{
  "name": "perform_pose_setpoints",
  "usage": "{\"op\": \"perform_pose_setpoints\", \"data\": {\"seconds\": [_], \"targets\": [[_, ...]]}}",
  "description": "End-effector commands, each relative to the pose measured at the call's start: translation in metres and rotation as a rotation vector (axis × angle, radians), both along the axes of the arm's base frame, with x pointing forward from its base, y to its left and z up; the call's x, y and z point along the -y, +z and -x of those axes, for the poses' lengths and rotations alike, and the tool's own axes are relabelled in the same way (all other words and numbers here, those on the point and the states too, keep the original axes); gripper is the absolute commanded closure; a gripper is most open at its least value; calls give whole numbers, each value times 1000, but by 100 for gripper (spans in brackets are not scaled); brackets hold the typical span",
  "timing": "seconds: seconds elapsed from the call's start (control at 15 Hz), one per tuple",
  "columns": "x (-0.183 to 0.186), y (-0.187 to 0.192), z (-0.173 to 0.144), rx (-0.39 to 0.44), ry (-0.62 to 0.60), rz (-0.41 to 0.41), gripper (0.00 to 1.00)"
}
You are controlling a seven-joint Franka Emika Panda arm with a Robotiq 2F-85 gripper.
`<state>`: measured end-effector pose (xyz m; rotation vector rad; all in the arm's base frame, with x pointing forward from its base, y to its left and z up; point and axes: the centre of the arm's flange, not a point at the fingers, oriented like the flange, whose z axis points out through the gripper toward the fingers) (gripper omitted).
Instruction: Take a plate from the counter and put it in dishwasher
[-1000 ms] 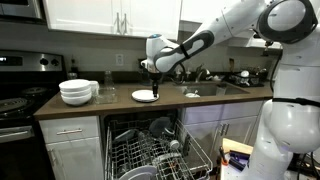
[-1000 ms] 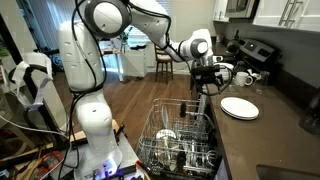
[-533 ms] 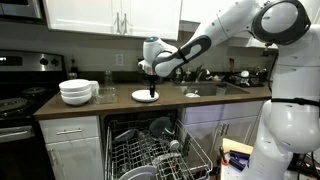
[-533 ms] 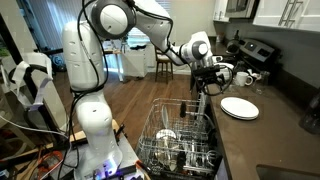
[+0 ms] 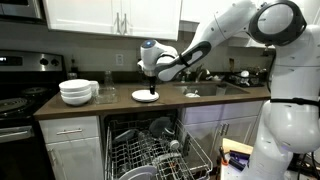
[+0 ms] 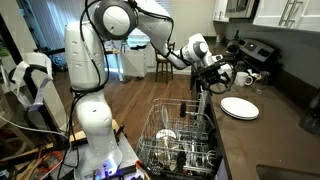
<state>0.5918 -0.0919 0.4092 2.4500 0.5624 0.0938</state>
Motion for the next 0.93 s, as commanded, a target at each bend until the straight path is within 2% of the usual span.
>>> {"op": "perform_pose_setpoints", "data": {"seconds": [0.0, 0.2, 0.4, 0.47, 0.87], "targets": [[-5, -12, -32, 62, 13, 69, 0], [-14, -22, -54, 134, 36, 80, 0], [-24, -36, -70, 238, 31, 162, 0], [-19, -25, -53, 173, 40, 110, 0], [-15, -34, -53, 171, 18, 132, 0]]}}
